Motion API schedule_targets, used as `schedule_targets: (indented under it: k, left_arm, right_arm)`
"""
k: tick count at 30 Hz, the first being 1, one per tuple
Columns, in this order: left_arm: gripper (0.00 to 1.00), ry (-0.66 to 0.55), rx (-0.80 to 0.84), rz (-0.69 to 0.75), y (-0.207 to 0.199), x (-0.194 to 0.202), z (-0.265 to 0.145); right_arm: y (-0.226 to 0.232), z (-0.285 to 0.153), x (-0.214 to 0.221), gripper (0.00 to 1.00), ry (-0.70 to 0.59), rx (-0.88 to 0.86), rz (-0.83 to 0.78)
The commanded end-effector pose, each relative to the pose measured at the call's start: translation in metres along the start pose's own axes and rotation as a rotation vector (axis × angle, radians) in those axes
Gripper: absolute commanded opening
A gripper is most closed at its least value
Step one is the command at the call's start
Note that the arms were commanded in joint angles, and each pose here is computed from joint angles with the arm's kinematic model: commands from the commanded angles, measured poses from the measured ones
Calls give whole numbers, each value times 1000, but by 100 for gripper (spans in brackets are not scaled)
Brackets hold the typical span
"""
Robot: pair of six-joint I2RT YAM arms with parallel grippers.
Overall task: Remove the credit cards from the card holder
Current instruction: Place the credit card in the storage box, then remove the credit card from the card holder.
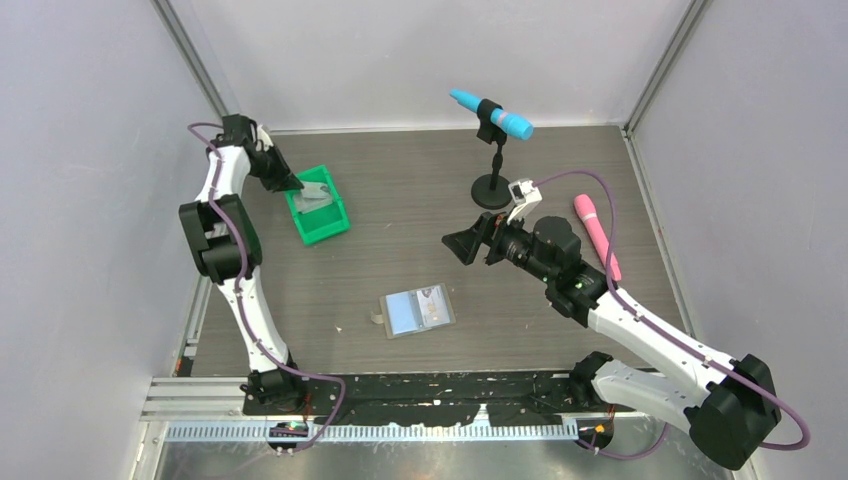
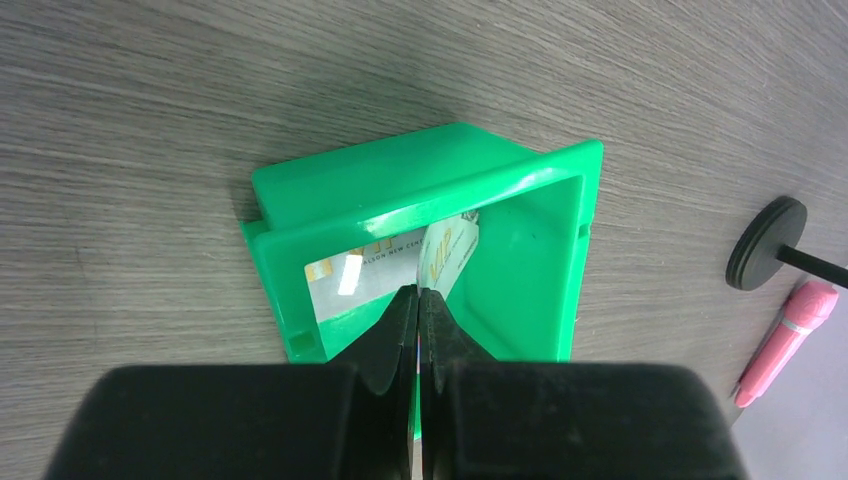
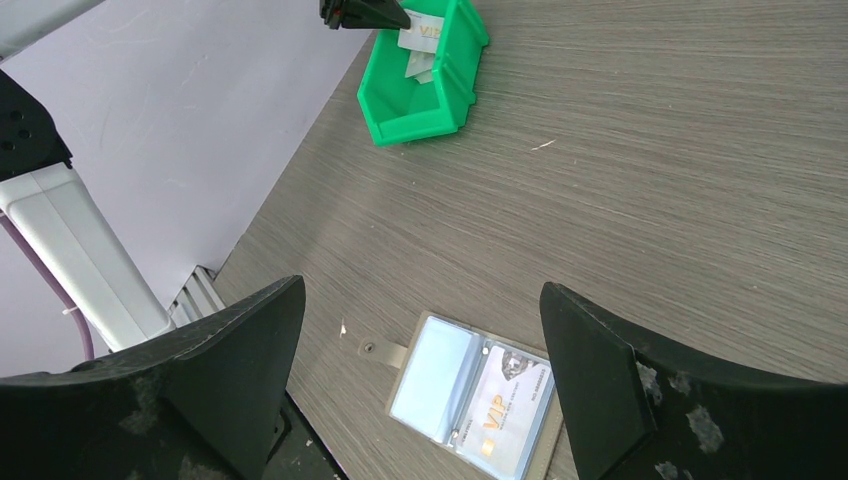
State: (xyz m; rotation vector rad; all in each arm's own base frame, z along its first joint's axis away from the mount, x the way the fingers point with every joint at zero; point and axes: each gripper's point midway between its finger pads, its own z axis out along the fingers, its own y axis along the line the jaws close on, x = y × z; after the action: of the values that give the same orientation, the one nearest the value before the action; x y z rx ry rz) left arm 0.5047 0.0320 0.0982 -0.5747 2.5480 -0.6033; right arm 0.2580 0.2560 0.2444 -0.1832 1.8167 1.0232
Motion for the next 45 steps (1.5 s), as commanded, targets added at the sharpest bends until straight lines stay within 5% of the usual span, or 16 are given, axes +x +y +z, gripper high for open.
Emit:
schedule_targets:
  k: [1, 8, 25, 38, 45]
  left_arm:
    - [0, -97, -29, 19, 1, -20, -18]
    - [27, -93, -32, 17, 1, -19, -19]
    - [43, -182, -65, -9, -30, -12, -97]
    - [43, -9, 117, 149, -94, 154, -129]
    - [43, 43, 295, 249, -128, 250, -135]
  right_arm:
    - [13, 1, -30, 96, -88, -30, -25]
    - [12, 1, -29, 96, -87, -27, -24]
    - [4, -6, -17, 98, 58, 85, 31]
    - [-29, -25, 44, 96, 273, 191, 29]
    - [-29, -28, 86, 73, 348, 89, 61]
